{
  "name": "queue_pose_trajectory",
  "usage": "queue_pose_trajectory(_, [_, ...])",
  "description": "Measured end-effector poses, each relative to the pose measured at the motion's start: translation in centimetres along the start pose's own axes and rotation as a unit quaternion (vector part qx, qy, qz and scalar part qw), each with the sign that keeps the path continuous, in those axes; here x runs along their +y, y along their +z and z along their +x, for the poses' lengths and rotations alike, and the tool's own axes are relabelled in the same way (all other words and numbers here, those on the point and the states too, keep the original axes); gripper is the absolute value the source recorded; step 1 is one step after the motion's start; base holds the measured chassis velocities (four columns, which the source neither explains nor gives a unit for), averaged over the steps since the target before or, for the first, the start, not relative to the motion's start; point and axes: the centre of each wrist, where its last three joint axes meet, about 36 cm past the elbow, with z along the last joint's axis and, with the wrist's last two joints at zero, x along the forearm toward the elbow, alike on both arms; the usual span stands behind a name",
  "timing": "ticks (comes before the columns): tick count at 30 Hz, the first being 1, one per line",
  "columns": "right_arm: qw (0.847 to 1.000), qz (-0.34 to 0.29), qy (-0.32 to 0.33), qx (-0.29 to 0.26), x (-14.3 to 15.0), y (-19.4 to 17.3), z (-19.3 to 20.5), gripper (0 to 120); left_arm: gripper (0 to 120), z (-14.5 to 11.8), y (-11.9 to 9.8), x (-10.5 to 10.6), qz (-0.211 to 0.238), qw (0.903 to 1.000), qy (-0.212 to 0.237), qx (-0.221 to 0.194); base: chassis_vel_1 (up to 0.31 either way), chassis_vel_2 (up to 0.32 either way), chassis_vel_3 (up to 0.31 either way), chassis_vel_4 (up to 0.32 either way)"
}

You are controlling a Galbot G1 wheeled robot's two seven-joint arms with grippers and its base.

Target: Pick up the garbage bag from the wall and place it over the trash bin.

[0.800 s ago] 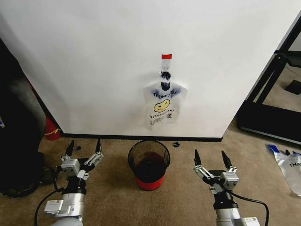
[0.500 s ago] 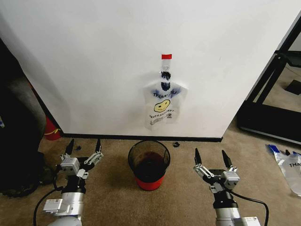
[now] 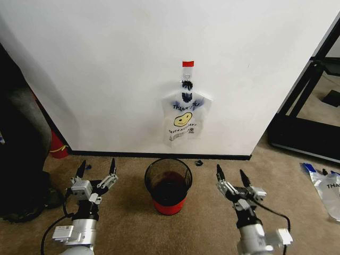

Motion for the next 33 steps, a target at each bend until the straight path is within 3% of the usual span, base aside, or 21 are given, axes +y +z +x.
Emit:
queue_pose_trajectory(3, [0.998, -0.065, -0.023, 0.001, -1.7, -0.9, -2.5, 100, 99, -0.7, 0.7, -0.6, 0.004, 0.9998, 0.019, 0.007, 0.000, 0.000, 0.000, 0.000])
queue_pose_trajectory(7, [0.984, -0.128, -0.122, 0.024, -5.8, -2.3, -7.9, 100, 99, -0.9, 1.5, -1.5, 0.008, 0.9990, 0.038, 0.021, 0.000, 0.000, 0.000, 0.000])
queue_pose_trajectory(10, [0.979, -0.141, -0.146, 0.033, -6.7, -2.5, -9.8, 100, 99, -0.9, 1.5, -1.5, 0.005, 0.9990, 0.038, 0.021, 0.000, 0.000, 0.000, 0.000])
queue_pose_trajectory(16, [0.967, -0.158, -0.193, 0.049, -8.6, -2.8, -17.5, 100, 100, -1.0, 1.3, -1.3, -0.005, 0.9990, 0.039, 0.022, 0.000, 0.000, 0.000, 0.000])
queue_pose_trajectory(26, [0.958, -0.175, -0.218, 0.065, -6.4, -1.2, -29.3, 100, 99, -1.0, 1.7, -1.2, -0.013, 0.9988, 0.040, 0.026, 0.000, 0.000, 0.000, 0.000])
queue_pose_trajectory(33, [0.953, -0.190, -0.227, 0.068, -3.9, -0.2, -33.1, 100, 99, -1.4, 2.0, -1.2, -0.012, 0.9990, 0.035, 0.025, 0.000, 0.000, 0.000, 0.000])
